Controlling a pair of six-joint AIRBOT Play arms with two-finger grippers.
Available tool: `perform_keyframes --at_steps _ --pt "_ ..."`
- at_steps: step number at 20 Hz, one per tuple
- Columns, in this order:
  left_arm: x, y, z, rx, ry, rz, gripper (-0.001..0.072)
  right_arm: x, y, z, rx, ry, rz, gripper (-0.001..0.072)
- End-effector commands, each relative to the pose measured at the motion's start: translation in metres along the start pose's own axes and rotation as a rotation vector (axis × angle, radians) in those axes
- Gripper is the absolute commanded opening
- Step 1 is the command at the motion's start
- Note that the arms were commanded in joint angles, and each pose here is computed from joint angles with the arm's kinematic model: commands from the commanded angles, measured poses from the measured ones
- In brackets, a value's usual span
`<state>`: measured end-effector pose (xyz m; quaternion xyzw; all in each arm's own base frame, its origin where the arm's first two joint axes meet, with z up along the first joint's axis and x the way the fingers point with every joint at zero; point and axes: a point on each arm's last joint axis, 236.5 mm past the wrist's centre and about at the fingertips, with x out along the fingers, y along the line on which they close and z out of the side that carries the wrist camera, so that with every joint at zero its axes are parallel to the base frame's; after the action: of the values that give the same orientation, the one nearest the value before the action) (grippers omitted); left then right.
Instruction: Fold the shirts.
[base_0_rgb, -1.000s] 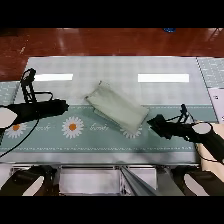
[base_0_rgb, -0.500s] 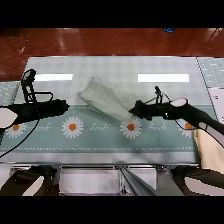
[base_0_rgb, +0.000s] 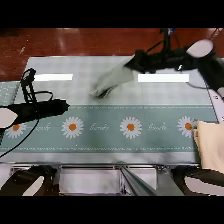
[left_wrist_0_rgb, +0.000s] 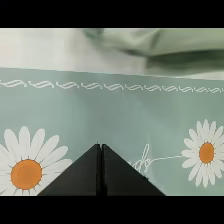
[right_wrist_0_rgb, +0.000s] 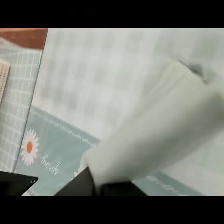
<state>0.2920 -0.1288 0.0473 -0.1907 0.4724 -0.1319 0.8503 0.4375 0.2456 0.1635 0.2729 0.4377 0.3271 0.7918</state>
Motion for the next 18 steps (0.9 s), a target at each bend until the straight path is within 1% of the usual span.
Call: perform_keyframes --at_steps 1,5,9,13,16,18 --pt "0.0 0.0 0.003 0.001 -0.013 -0.002 0.0022 -0.07 -0.004 0.044 -0.02 -0.061 -0.163 0.0022" --pt "0.0 -0.001 0.003 0.0 -0.013 -0.002 0.0022 -0.158 -0.026 0.058 0.029 -0.112 -0.264 0.0022" --pt "0.0 -0.005 0.003 -0.016 -0.011 -0.021 0.0022 -0.252 -0.07 0.039 0.168 -0.163 -0.403 0.0022" --pt "0.0 -0.005 0.003 -0.016 -0.011 -0.022 0.0022 -0.333 -0.114 -0.014 0.34 -0.156 -0.616 0.002" --pt "0.0 -0.005 0.003 -0.016 -0.011 -0.022 0.0022 -0.371 -0.139 -0.066 0.487 -0.152 -0.745 0.002" --pt "0.0 -0.006 0.007 -0.016 -0.029 -0.024 0.0022 -0.396 -0.16 -0.112 0.622 -0.167 -0.872 0.002"
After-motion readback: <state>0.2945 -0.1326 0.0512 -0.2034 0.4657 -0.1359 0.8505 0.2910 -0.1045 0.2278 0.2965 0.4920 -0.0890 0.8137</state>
